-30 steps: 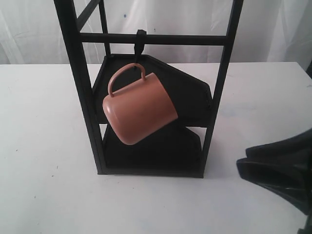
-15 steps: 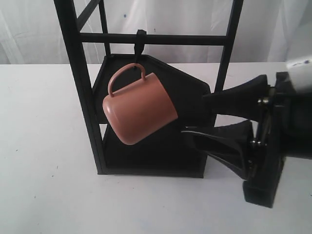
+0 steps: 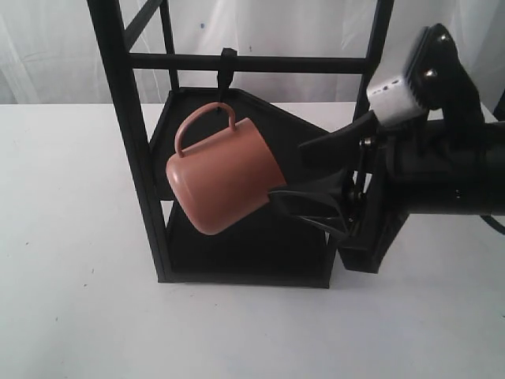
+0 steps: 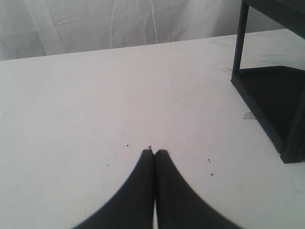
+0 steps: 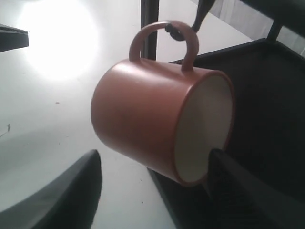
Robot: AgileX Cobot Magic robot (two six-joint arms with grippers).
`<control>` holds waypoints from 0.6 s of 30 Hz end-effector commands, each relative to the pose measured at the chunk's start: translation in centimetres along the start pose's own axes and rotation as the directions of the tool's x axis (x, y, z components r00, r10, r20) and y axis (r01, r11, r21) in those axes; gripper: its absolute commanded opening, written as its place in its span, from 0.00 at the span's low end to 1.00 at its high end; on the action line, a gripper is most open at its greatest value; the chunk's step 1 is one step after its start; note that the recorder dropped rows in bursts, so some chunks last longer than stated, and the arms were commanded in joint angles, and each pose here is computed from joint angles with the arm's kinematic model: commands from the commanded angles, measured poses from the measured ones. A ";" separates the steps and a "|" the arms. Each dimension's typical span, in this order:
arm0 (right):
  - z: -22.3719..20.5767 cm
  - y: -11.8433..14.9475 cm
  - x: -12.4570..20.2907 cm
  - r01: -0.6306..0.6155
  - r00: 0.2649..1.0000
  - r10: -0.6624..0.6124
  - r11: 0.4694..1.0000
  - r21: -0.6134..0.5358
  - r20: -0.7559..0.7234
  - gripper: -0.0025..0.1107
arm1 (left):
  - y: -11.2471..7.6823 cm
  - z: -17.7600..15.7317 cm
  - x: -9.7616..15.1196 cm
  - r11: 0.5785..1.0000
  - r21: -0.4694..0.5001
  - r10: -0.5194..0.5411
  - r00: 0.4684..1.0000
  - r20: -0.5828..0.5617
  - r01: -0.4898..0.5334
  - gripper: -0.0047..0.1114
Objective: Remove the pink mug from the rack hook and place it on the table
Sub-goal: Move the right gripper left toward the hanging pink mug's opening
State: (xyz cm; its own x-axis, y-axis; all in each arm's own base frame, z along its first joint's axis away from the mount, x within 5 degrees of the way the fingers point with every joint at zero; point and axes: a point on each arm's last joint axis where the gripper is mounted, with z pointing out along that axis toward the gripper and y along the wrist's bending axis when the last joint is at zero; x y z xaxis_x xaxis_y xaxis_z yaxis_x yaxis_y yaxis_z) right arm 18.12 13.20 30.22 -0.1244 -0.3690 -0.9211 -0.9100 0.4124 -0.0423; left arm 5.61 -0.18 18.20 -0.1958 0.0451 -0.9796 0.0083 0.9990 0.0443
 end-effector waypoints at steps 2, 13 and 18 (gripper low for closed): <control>0.5 -0.3 -0.5 0.019 1.000 -0.018 0.999 -0.033 0.006 0.56 | 0.0 0.0 0.2 1.000 0.000 -0.008 1.000 -0.003 0.008 0.04; 1.9 -0.6 -0.6 0.014 1.000 -0.015 0.993 -0.117 -0.009 0.56 | 0.0 0.0 0.1 1.000 -0.001 -0.008 1.000 -0.002 0.008 0.04; 2.5 -0.3 -0.5 0.035 0.999 -0.037 0.989 -0.144 -0.014 0.56 | 0.0 0.0 0.1 1.000 -0.001 -0.008 1.000 -0.002 0.008 0.04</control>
State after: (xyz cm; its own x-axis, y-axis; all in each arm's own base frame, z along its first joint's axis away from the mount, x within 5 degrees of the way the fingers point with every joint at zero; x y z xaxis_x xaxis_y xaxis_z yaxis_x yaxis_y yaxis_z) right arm 19.46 14.94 29.59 -0.1143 -0.3975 -0.9104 -0.9535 0.3010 -0.0117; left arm 5.61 -0.18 18.20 -0.1958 0.0451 -0.9796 0.0083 0.9990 0.0443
